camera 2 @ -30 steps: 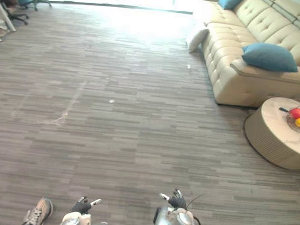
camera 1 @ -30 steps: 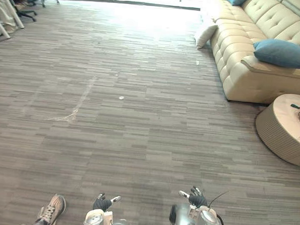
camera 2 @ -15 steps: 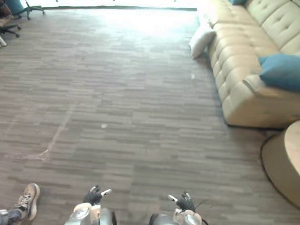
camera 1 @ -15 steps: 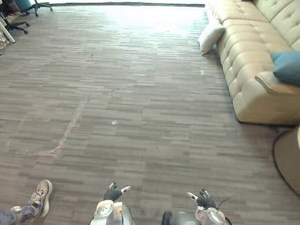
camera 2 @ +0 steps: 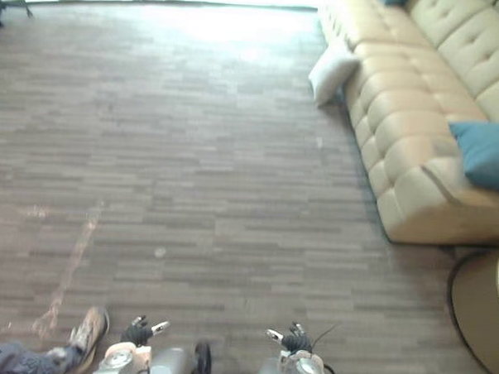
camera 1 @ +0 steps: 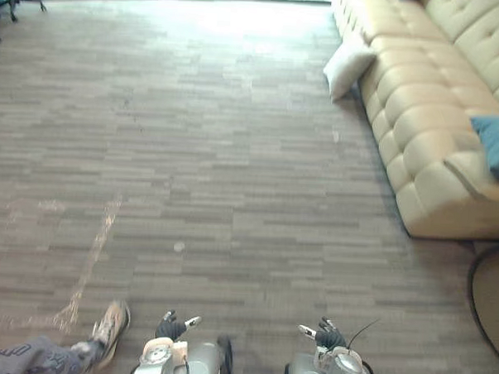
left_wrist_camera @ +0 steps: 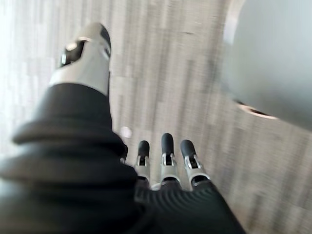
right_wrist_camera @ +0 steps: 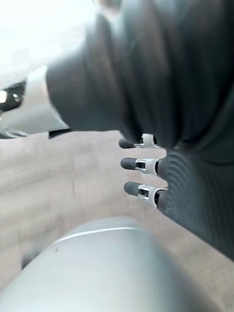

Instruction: Pick up cushions and gather them together orderly.

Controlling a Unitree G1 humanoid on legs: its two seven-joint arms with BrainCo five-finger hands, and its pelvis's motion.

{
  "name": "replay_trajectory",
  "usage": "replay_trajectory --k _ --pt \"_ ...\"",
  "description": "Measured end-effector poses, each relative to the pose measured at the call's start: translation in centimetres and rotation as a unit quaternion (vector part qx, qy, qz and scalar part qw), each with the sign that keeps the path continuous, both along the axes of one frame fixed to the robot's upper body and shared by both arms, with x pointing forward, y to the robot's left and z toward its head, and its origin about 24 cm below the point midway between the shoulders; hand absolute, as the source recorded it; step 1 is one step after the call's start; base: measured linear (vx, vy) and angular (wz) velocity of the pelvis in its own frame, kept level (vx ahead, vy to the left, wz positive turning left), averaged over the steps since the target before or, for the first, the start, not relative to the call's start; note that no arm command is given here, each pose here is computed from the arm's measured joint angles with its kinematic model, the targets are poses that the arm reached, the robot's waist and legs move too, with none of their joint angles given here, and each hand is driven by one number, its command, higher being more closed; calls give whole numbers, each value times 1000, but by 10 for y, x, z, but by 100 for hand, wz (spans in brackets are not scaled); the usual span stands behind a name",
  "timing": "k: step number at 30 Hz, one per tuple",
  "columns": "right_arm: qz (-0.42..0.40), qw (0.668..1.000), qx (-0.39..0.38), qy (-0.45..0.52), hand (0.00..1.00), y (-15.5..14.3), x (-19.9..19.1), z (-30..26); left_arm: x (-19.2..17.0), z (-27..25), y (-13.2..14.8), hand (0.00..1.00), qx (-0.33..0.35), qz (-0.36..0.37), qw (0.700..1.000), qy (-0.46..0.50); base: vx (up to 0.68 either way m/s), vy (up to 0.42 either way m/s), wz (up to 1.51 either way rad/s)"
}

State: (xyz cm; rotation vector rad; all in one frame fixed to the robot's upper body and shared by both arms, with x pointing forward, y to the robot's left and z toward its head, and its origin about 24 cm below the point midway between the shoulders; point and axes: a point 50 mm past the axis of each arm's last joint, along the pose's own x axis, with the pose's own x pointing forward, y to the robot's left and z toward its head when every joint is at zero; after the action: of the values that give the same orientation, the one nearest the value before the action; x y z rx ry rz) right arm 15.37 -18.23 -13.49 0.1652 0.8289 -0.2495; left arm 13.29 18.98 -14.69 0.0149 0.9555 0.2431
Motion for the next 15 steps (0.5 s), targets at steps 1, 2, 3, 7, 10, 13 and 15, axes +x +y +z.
replay_trajectory --k 1,2,3,7,10,13,15 --pt "0 1000 -2 -5 0 -1 2 1 0 0 -1 0 -1 -4 1000 1 761 -69 46" --pt "-2 1000 -6 -8 0 -5 4 2 -1 -1 -4 0 -2 -10 1000 5 798 -129 61" --pt "-12 1000 -6 -5 0 -8 1 2 1 -2 -7 0 -6 -12 1000 5 672 -119 62" --pt "-30 999 -14 4 0 -21 -7 0 -5 -5 -19 0 -29 8 999 13 806 -194 52" --pt "-33 999 -20 0 0 -26 -3 3 -1 -4 -34 0 -55 22 998 0 808 -231 14" --pt "-32 999 -16 5 0 -23 -4 1 4 0 -29 0 -56 38 998 -18 652 -99 -6" --pt "-29 1000 3 9 0 -8 -4 -1 10 4 -22 0 -45 37 998 -32 669 -73 -15"
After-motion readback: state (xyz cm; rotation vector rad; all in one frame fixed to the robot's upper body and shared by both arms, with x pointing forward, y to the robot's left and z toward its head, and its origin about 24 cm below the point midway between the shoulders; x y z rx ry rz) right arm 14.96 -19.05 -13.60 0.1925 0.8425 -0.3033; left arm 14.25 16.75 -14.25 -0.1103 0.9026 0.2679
